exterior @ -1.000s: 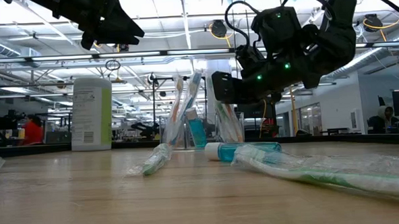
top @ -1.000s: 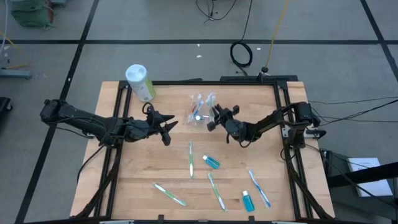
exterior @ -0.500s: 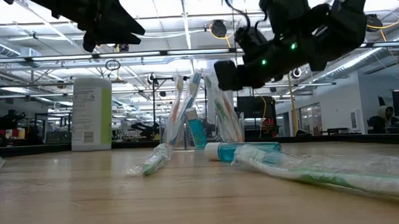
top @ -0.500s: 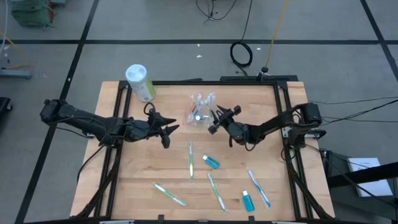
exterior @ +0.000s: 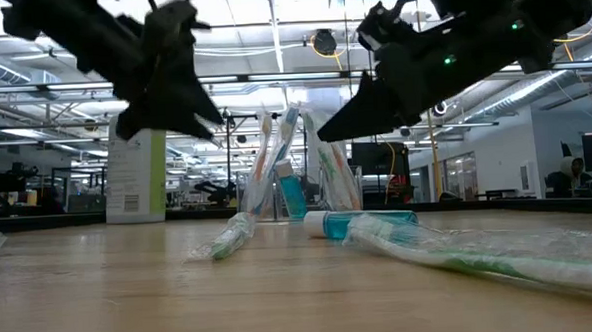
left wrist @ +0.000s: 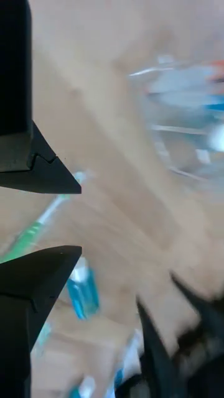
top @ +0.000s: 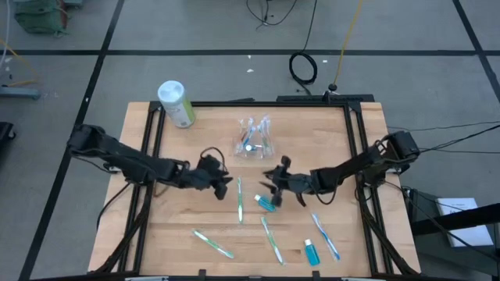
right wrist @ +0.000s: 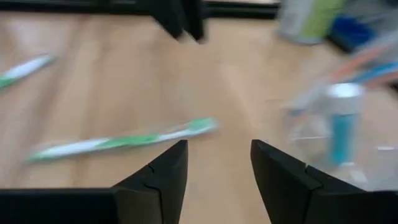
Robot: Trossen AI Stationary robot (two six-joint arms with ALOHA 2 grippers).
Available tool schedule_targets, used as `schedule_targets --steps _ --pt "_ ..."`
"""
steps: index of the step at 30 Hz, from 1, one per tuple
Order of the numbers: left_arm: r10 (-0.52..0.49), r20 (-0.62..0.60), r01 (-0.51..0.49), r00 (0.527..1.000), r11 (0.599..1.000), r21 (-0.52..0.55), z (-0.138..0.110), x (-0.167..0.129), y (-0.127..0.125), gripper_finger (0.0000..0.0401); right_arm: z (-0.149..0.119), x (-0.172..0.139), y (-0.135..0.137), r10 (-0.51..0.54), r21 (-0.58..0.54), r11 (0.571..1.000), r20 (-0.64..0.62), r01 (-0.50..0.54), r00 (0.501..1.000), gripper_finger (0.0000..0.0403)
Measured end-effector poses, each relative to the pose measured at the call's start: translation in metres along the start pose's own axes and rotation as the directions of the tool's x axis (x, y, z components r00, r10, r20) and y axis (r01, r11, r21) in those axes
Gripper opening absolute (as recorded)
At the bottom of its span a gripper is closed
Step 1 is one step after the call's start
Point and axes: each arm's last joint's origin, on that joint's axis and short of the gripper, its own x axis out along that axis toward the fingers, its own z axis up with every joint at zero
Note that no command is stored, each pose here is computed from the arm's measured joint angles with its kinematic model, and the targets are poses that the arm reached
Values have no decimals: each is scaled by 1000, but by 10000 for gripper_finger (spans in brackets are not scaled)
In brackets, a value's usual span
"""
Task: Pick & Place toothbrushing station
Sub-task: Put the green toothbrush to the left of the transparent organizer
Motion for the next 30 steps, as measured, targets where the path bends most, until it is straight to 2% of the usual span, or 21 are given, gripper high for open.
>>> schedule_targets --steps 4,8,14,21,23,26,30 --pt "26 -65 -36 998 987 -158 -18 21 1 149 -5 -3 7 96 -23 995 -53 -97 994 165" --pt "-1 -86 -25 996 954 -297 -29 40 -1 149 -3 -4 10 113 -29 993 -35 -114 993 164" --pt "-84 -139 29 987 933 -359 -47 65 -2 149 -3 -4 10 112 -30 993 -36 -113 993 163" --pt "-51 -170 -10 984 940 -341 -59 77 3 149 -3 -4 10 112 -29 993 -36 -113 993 164" --pt "-45 -173 -8 984 956 -292 -59 77 4 145 -3 -4 10 112 -30 993 -36 -113 993 163" --pt "-40 -174 -6 984 966 -257 -57 79 6 116 -3 -4 10 112 -29 993 -36 -113 993 160" --pt "-21 -167 -22 986 969 -247 -53 82 12 49 -2 -4 10 113 -19 993 -24 -114 993 160"
